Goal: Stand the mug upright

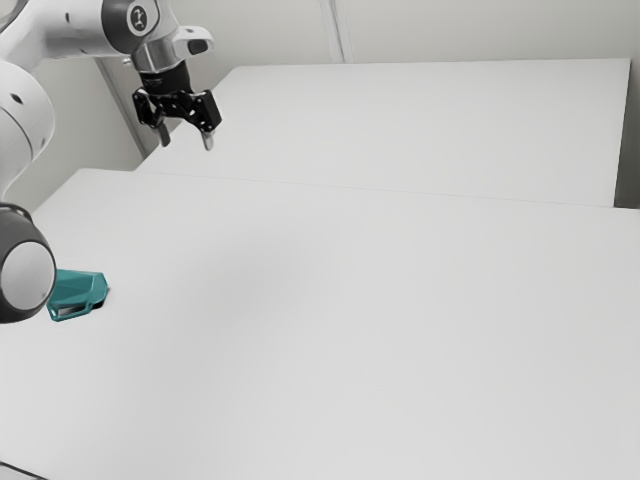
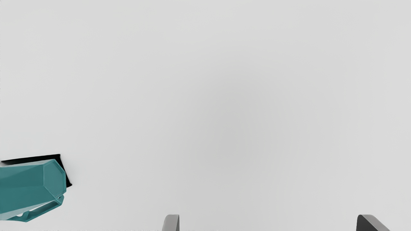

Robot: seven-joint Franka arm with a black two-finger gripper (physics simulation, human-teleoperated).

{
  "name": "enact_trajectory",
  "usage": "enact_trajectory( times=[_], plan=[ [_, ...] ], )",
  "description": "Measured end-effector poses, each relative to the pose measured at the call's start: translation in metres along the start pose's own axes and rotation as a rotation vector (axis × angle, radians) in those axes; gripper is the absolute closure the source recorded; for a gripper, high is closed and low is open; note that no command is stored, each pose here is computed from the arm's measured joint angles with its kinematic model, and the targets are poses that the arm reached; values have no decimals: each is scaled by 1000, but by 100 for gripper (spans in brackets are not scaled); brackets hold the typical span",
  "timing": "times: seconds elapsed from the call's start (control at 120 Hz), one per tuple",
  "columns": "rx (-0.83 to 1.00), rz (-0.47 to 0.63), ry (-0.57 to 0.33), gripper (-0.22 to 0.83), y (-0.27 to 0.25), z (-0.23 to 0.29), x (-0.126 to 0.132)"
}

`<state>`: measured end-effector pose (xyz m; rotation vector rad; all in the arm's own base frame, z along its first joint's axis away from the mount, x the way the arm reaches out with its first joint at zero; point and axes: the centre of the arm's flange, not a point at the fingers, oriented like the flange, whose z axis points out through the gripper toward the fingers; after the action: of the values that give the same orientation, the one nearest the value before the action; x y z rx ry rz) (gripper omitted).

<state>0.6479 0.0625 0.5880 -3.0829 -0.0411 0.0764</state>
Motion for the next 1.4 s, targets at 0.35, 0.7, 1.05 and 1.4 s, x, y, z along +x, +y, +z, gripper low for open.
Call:
enact_trajectory(
  times=[0.35, 0.7, 1.05, 1.4],
  plan=[
    [-36, -70, -134, 0, -42, 54, -52],
    [-116, -228, -131, 0, -185, 117, -99],
    [-202, -307, -68, 0, -311, 178, -127],
    [-265, -285, 45, 0, -383, 216, -116]
  ],
)
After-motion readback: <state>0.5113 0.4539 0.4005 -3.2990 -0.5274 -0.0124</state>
